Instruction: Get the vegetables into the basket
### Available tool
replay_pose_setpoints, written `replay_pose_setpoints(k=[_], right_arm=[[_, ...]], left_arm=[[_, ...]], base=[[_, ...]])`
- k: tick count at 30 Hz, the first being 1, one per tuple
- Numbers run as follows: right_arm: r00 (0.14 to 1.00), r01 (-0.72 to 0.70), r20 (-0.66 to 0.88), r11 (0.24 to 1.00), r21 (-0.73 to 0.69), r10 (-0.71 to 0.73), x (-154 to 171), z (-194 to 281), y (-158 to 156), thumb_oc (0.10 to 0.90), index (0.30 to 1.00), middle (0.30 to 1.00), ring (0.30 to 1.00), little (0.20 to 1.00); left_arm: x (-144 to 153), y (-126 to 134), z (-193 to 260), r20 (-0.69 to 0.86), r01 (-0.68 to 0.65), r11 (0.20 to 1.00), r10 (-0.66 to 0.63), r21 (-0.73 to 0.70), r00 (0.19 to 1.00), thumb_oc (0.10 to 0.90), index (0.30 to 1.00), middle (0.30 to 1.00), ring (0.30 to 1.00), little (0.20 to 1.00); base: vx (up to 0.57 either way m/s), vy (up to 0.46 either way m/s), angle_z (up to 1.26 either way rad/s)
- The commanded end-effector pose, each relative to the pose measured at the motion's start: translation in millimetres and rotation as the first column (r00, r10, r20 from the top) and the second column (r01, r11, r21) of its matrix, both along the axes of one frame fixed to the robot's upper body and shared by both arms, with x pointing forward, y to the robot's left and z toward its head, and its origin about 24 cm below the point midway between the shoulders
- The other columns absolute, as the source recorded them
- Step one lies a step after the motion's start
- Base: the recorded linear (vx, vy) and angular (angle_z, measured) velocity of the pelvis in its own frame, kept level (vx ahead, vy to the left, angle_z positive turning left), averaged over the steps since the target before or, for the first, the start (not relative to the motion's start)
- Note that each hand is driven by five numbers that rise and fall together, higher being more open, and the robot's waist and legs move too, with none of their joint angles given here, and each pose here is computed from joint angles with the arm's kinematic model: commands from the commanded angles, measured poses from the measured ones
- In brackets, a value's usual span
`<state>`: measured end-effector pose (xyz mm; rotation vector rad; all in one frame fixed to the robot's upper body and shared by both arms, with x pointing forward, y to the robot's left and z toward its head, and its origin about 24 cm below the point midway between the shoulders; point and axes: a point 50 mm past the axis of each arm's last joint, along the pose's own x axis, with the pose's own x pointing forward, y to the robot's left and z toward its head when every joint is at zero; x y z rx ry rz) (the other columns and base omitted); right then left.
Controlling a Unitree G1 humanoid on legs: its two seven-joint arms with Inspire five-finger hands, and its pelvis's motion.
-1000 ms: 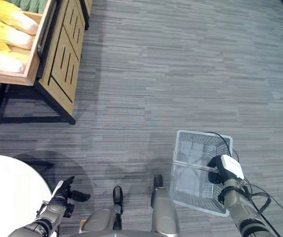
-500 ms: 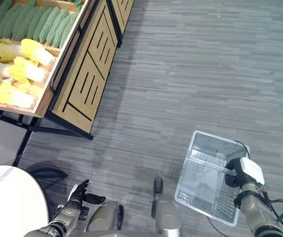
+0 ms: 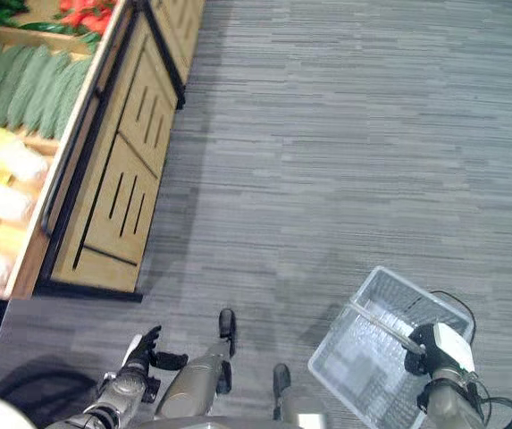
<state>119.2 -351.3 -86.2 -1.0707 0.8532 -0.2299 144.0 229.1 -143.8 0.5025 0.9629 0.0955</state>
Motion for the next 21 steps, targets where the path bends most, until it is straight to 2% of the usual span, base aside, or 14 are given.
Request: replay_pose_setpoints(k=[1,8,13,17,21], right_arm=[[0.968,-0.028,0.246,0.995,-0.096,0.051,42.7,47.2,-19.5,0.4,0.3,0.3,0.3,0.3],[0.952,-0.084,0.288,0.994,-0.073,0.102,68.0,47.4,-1.5,0.4,0.3,0.3,0.3,0.3],[0.939,-0.093,0.323,0.993,-0.078,0.114,74.7,52.2,1.2,0.4,0.3,0.3,0.3,0.3],[0.944,-0.09,0.311,0.993,-0.08,0.11,67.8,50.5,-0.9,0.4,0.3,0.3,0.3,0.3],[0.956,-0.058,0.282,0.994,-0.09,0.081,53.0,48.1,-11.5,0.4,0.3,0.3,0.3,0.3]], left_arm=[[7.2,22.5,10.0,0.047,-0.001,0.998,-0.002,0.066,0.999,0.9,1.0,1.0,1.0,1.0],[29.2,36.0,24.4,0.134,-0.067,0.994,0.055,0.082,0.989,0.9,1.0,1.0,1.0,1.0],[35.4,37.4,27.2,0.15,-0.089,0.992,0.076,0.085,0.986,0.9,1.0,1.0,1.0,1.0],[29.8,35.2,23.0,0.124,-0.088,0.993,0.077,0.084,0.989,0.9,1.0,1.0,1.0,1.0],[5.1,29.1,9.9,0.055,-0.12,0.991,0.116,0.068,0.992,0.9,1.0,1.0,1.0,1.0]], base=[[0.16,0.14,-0.47],[0.2,0.16,0.05],[0.22,-0.076,0.16],[0.27,-0.172,0.58],[0.27,-0.296,0.94]])
